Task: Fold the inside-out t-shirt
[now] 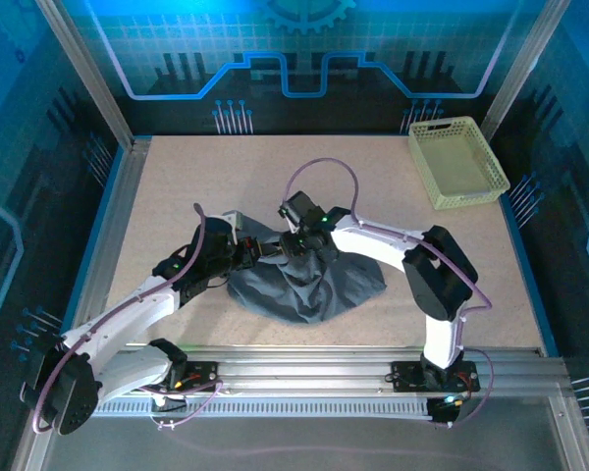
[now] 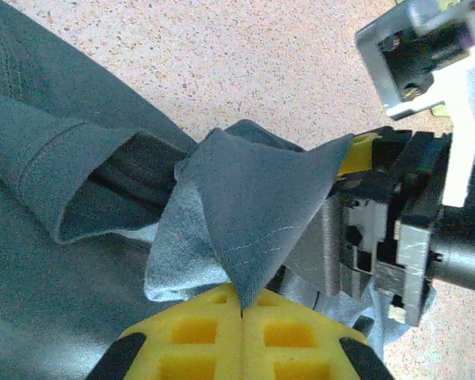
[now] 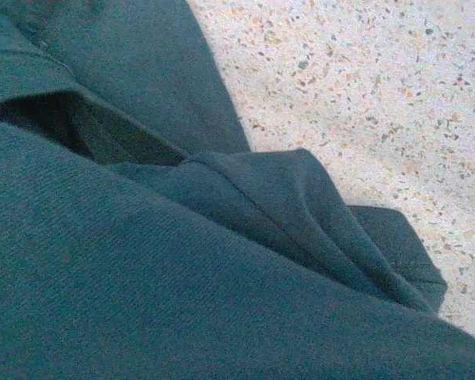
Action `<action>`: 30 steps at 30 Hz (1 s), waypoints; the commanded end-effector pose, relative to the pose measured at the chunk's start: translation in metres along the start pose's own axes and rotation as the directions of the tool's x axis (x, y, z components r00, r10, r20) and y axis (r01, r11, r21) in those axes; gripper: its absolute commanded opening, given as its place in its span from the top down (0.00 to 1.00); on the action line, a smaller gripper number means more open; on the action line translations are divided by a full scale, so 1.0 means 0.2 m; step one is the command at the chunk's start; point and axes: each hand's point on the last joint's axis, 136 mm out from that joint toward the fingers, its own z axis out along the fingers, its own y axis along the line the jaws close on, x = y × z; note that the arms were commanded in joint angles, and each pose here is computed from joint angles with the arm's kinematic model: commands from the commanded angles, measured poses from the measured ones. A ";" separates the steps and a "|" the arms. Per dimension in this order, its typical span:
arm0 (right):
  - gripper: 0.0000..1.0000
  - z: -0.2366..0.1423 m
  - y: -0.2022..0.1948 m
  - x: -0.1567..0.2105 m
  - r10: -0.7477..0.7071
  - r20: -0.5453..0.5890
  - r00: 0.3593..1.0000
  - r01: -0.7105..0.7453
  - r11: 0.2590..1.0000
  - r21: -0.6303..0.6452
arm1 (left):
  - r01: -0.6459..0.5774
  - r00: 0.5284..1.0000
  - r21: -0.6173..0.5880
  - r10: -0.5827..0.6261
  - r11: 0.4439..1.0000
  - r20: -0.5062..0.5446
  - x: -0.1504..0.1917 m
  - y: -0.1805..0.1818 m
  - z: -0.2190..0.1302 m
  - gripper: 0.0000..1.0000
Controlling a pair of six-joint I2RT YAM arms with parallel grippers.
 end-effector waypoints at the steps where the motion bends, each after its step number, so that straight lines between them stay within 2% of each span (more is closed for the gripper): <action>1: 0.54 0.02 -0.02 0.02 -0.024 -0.034 0.999 0.026 0.997 0.077 | 0.002 1.000 0.016 -0.002 1.000 0.016 -0.02 -0.01 -0.01 1.00; 6: 0.71 -0.06 0.03 -0.02 -0.027 0.001 1.000 0.027 0.999 0.047 | 0.000 1.000 0.002 0.000 1.000 0.021 -0.03 0.01 -0.01 1.00; 13: 0.89 -0.34 0.12 -0.10 -0.038 0.093 0.995 0.039 0.999 -0.010 | -0.011 0.999 -0.065 0.014 0.998 0.042 -0.06 0.05 -0.02 1.00; 18: 0.94 -0.46 0.15 -0.08 -0.014 0.134 0.991 0.025 0.997 -0.076 | -0.001 0.998 -0.074 0.005 0.997 0.056 -0.08 0.06 -0.02 1.00; 23: 0.94 -0.56 0.16 -0.04 0.007 0.153 0.988 0.014 0.991 -0.130 | -0.001 0.998 -0.081 0.005 0.997 0.055 -0.10 0.06 -0.02 1.00; 30: 0.95 -0.81 0.09 0.02 0.105 0.214 0.971 -0.046 0.963 -0.267 | -0.005 0.998 -0.084 0.010 0.996 0.066 -0.14 0.07 -0.04 1.00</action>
